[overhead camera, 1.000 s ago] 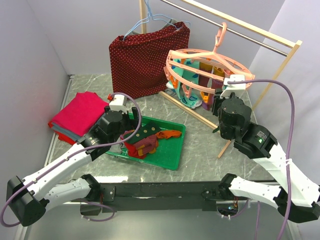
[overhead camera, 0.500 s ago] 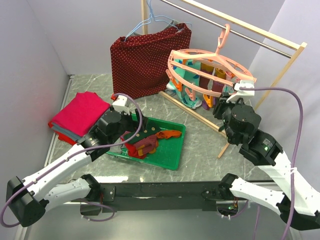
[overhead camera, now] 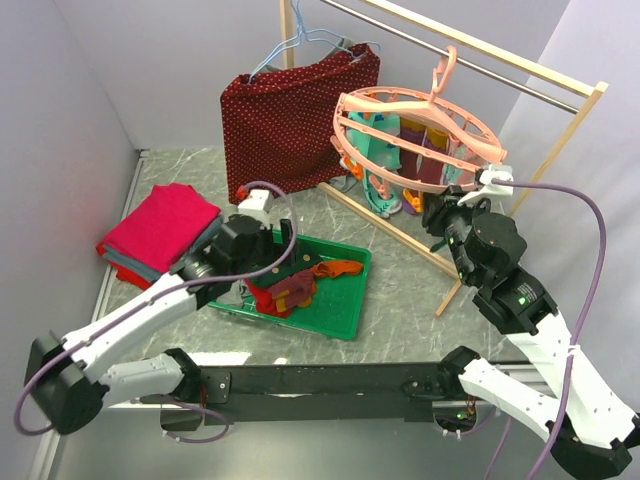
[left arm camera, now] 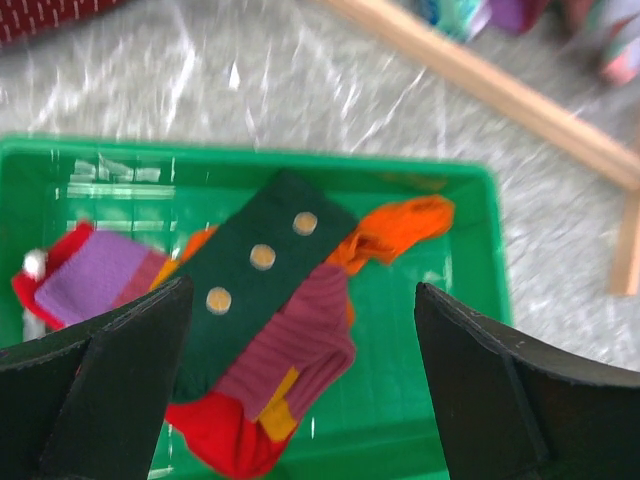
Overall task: Clip the socks to the hanger
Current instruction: Open the clamp at the hanger.
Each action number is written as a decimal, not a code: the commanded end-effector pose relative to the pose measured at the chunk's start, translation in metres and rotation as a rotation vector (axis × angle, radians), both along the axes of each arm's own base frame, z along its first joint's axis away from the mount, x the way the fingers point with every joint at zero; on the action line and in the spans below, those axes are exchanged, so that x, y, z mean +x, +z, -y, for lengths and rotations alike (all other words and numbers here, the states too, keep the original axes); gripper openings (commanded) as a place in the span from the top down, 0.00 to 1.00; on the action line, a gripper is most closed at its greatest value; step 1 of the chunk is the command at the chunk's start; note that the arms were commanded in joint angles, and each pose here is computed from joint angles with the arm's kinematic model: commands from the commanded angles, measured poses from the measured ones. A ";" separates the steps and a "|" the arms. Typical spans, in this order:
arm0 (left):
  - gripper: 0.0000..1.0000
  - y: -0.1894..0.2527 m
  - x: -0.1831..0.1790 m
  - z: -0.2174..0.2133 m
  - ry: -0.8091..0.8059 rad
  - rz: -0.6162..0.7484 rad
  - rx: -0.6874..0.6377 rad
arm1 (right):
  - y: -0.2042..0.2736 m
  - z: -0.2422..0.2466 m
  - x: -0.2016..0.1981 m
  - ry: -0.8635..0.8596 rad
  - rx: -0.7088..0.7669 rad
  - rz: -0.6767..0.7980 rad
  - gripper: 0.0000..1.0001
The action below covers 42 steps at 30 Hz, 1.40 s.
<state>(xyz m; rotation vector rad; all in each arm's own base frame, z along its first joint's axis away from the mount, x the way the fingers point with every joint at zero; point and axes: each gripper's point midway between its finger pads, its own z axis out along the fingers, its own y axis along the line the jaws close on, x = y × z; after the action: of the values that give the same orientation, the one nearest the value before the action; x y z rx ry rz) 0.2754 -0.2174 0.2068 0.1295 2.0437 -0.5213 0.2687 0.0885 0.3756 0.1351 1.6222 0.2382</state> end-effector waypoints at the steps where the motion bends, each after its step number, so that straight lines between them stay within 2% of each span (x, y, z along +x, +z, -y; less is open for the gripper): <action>1: 0.04 -0.019 0.000 0.000 0.033 -0.136 0.066 | 0.015 -0.011 0.003 0.050 0.072 0.060 1.00; 3: 0.04 -0.036 0.004 -0.001 0.078 -0.212 0.124 | 0.016 -0.012 0.003 0.055 0.080 0.068 1.00; 4: 0.02 -0.049 0.003 -0.016 0.140 -0.259 0.196 | 0.015 -0.012 0.003 0.056 0.077 0.069 1.00; 8: 0.03 -0.071 0.008 -0.033 0.315 -0.372 0.272 | 0.015 -0.013 0.003 0.065 0.074 0.069 1.00; 11: 0.10 -0.082 0.004 -0.039 0.461 -0.453 0.158 | 0.016 -0.013 0.001 0.069 0.079 0.079 1.00; 14: 0.14 -0.082 -0.004 -0.038 0.530 -0.469 -0.003 | 0.017 -0.013 -0.001 0.076 0.087 0.090 1.00; 15: 0.15 -0.073 -0.001 -0.037 0.543 -0.437 -0.065 | 0.017 -0.012 -0.001 0.073 0.087 0.091 1.00; 19: 0.23 -0.073 0.003 -0.057 0.645 -0.427 -0.139 | 0.015 -0.013 -0.001 0.079 0.086 0.088 1.00; 27: 0.35 -0.116 -0.002 -0.061 0.675 -0.569 -0.184 | 0.014 -0.012 -0.002 0.078 0.092 0.090 1.00; 36: 0.43 -0.135 -0.003 -0.059 0.675 -0.615 -0.158 | 0.014 -0.011 -0.003 0.075 0.096 0.094 1.00; 39: 0.51 -0.141 -0.004 -0.058 0.672 -0.632 -0.149 | 0.014 -0.010 -0.004 0.073 0.100 0.097 1.00; 42: 0.63 -0.140 -0.003 -0.059 0.672 -0.630 -0.144 | 0.015 -0.009 -0.004 0.072 0.100 0.099 1.00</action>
<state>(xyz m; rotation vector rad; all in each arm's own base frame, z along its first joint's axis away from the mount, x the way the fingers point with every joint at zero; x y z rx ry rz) 0.2683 -0.1553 0.0664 -0.8721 2.4580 -0.2639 0.2655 0.1017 0.3829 0.1139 1.5485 0.3639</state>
